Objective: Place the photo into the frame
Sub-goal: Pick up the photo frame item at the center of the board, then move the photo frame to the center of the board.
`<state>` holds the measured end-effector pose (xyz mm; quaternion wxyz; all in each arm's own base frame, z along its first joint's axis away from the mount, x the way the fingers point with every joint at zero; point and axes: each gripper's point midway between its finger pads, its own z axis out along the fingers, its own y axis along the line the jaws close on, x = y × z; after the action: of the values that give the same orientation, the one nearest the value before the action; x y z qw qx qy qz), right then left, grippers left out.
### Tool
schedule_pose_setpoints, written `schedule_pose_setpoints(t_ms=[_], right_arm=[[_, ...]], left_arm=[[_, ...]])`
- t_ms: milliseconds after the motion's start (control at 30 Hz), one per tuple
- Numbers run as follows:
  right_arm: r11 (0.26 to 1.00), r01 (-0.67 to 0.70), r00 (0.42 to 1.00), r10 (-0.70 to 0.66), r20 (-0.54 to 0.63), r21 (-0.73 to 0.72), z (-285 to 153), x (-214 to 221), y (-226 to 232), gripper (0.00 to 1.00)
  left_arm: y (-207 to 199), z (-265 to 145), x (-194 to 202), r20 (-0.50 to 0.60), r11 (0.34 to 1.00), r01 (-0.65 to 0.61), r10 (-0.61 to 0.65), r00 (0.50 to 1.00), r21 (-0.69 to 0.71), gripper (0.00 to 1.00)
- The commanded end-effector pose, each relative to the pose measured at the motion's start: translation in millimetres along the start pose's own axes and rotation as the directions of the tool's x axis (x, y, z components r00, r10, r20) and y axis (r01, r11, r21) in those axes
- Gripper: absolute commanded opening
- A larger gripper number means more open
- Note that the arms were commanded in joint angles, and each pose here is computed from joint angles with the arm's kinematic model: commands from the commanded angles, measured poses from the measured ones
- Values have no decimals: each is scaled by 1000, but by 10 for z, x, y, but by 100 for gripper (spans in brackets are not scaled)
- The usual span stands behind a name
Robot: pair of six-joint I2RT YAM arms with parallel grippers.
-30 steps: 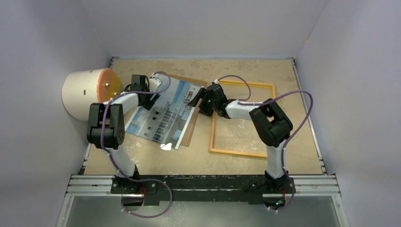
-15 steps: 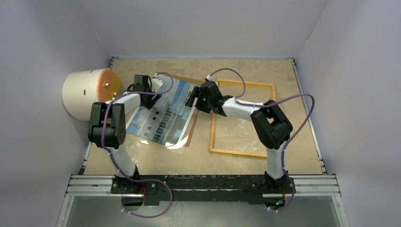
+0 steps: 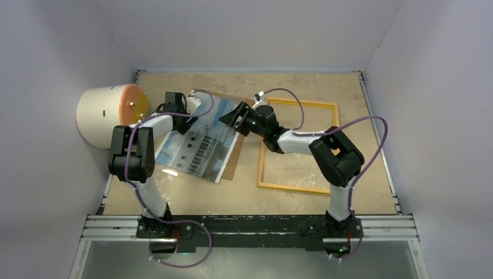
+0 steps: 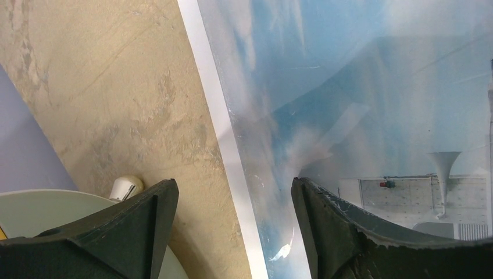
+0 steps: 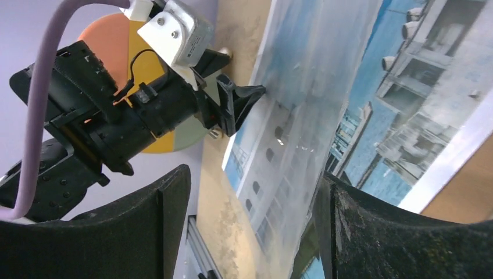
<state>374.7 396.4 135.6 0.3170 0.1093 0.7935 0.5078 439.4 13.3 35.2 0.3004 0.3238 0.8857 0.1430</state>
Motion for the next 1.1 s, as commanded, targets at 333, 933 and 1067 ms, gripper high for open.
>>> schedule_pose_setpoints(t_ms=[333,933,1067], right_arm=[[1000,-15,1000,14,9,27,19,-129,129,13],[889,22,971,-128,202,458,-2713,-1875,-399,0],[827,-63,875,-224,430,559,-3404,-2248,-318,0]], left_arm=[[-309,-251,357,-140,979,-34,63,988,201,86],[-1070,-1086,-1260,140,951,-52,9,990,305,100],[-1592,-1006,-1538,164,923,-79,17,986,377,100]])
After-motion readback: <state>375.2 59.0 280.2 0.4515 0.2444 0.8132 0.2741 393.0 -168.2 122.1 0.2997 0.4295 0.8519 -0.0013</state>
